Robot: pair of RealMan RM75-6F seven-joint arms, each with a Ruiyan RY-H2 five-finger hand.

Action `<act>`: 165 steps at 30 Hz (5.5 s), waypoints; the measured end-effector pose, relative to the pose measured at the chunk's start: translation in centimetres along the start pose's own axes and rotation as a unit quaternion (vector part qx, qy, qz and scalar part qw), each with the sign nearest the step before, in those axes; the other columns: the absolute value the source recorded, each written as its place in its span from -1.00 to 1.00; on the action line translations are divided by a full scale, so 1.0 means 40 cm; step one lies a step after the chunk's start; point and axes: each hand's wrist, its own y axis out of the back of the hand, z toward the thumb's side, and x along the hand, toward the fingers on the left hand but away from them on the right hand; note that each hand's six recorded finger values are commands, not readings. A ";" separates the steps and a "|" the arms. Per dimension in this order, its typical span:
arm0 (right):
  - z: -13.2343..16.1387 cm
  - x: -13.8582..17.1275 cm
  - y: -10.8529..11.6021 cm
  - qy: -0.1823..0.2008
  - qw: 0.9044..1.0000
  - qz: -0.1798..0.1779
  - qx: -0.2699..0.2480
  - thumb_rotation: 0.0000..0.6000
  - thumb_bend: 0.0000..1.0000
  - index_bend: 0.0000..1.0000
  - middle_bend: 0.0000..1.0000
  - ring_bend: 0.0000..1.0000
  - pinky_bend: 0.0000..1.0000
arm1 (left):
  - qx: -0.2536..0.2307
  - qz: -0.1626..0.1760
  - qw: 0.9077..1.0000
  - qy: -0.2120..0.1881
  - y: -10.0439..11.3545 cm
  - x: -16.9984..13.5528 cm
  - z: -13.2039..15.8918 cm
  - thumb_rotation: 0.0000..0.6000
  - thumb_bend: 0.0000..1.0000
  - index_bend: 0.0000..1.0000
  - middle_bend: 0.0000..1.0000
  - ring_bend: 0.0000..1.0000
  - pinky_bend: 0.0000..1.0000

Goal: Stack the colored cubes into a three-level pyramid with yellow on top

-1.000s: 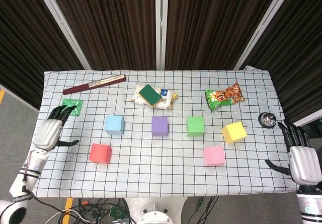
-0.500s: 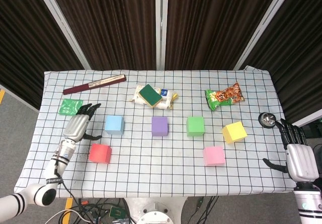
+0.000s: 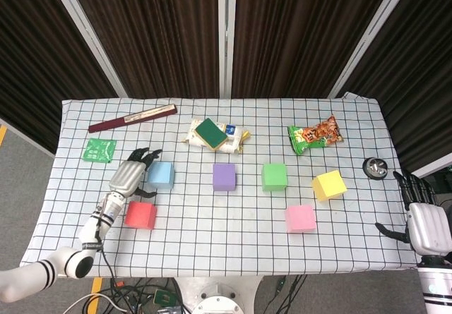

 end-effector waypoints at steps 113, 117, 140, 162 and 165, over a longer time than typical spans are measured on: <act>-0.074 0.008 -0.022 -0.035 0.999 -0.001 -0.014 1.00 -1.00 -1.00 -1.00 -1.00 -1.00 | -0.032 -0.003 0.999 -0.016 -0.121 0.153 0.278 1.00 -0.78 -0.84 -0.39 -0.82 -0.96; -0.075 0.007 -0.022 -0.036 0.999 -0.002 -0.014 1.00 -1.00 -1.00 -1.00 -1.00 -1.00 | -0.036 -0.004 0.999 -0.020 -0.120 0.153 0.280 1.00 -0.81 -0.85 -0.47 -0.82 -0.96; -0.001 -0.074 -0.001 0.026 0.999 0.013 0.035 1.00 -1.00 -1.00 -1.00 -1.00 -1.00 | 0.015 0.065 0.998 0.014 0.108 0.001 0.081 1.00 -0.92 -0.86 -0.76 -1.00 -0.92; 0.266 -0.368 -0.153 0.146 0.984 0.106 0.008 1.00 -1.00 -1.00 -0.84 -1.00 -1.00 | -0.007 0.167 0.981 0.102 0.255 -0.419 -0.241 1.00 -1.00 -0.82 -0.66 -1.00 -0.88; 0.289 -0.374 -0.182 0.149 0.981 0.127 0.020 1.00 -1.00 -1.00 -0.85 -1.00 -1.00 | -0.013 0.168 0.980 0.102 0.244 -0.456 -0.261 1.00 -1.00 -0.81 -0.65 -1.00 -0.89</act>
